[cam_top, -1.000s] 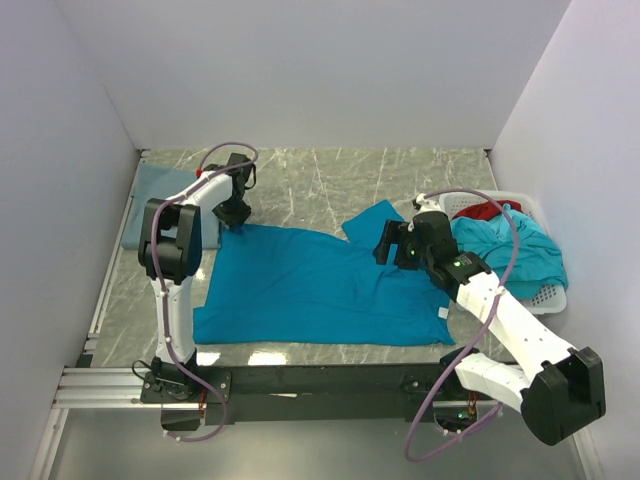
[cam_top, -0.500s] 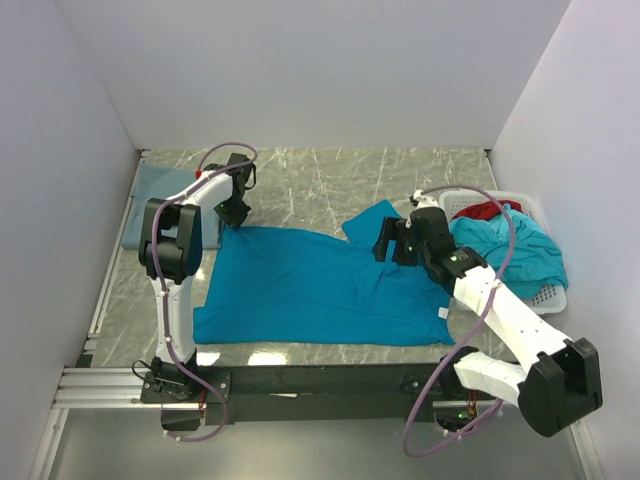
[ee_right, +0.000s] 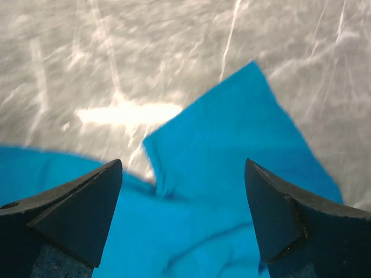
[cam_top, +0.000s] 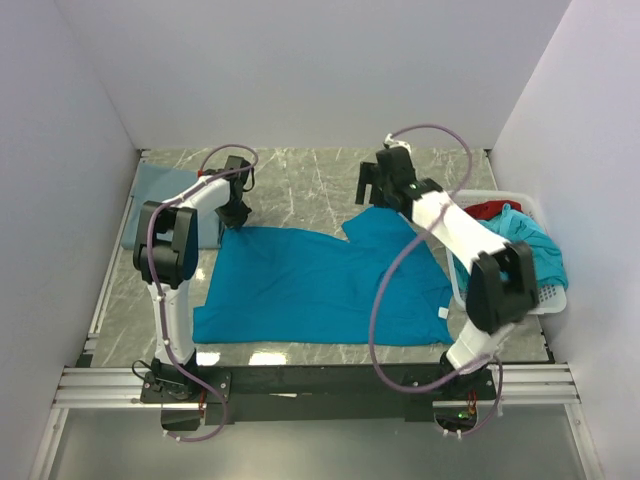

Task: Fold and stack the t-shirts
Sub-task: Fold the tshirt

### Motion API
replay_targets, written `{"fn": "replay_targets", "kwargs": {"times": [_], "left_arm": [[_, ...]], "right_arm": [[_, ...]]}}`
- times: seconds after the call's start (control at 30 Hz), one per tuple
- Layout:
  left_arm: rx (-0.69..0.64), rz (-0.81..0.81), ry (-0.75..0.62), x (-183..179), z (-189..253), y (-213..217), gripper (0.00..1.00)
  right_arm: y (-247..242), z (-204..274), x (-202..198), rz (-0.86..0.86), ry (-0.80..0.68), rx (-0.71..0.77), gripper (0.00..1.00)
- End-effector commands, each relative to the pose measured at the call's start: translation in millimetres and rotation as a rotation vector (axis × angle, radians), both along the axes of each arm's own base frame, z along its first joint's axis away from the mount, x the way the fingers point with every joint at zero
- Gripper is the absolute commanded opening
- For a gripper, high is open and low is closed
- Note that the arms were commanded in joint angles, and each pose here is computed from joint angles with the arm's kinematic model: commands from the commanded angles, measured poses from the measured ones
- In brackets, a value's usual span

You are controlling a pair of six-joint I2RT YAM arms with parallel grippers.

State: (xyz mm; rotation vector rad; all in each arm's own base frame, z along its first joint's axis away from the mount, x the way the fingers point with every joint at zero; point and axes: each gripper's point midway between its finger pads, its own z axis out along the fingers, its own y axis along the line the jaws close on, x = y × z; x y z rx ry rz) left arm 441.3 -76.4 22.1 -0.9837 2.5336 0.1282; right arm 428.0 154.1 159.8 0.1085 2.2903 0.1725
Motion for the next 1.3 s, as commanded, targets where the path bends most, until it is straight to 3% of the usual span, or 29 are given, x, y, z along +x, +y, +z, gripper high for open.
{"fn": "replay_targets", "kwargs": {"times": [0.0,0.03,0.3,0.37,0.73,0.93,1.13,1.17,1.27], "left_arm": [[-0.058,-0.043,-0.014,-5,-2,-16,0.01],[-0.058,-0.044,-0.024,-5,0,-15,0.01],[-0.060,-0.061,-0.045,-2,5,-18,0.01],[-0.067,-0.067,-0.040,-2,3,-20,0.01],[-0.028,-0.059,-0.052,-1,12,-13,0.01],[-0.042,-0.063,-0.077,3,20,-16,0.01],[-0.032,-0.053,-0.085,2,26,-13,0.01],[-0.030,-0.054,-0.084,2,25,-13,0.01],[-0.021,-0.053,-0.091,2,27,-11,0.01]], "right_arm": [[-9,4,36,-0.039,0.002,-0.071,0.92],[-10,-17,45,-0.044,0.047,-0.093,0.92],[-14,-48,104,-0.080,0.119,-0.118,0.91],[-18,-77,109,-0.095,0.189,-0.153,0.91],[-30,-124,94,-0.143,0.355,-0.206,0.84],[-40,-128,81,-0.166,0.385,-0.242,0.74],[-45,-126,80,-0.180,0.379,-0.261,0.46],[-44,-126,79,-0.177,0.382,-0.257,0.36],[-41,-126,80,-0.181,0.377,-0.244,0.27]]}}
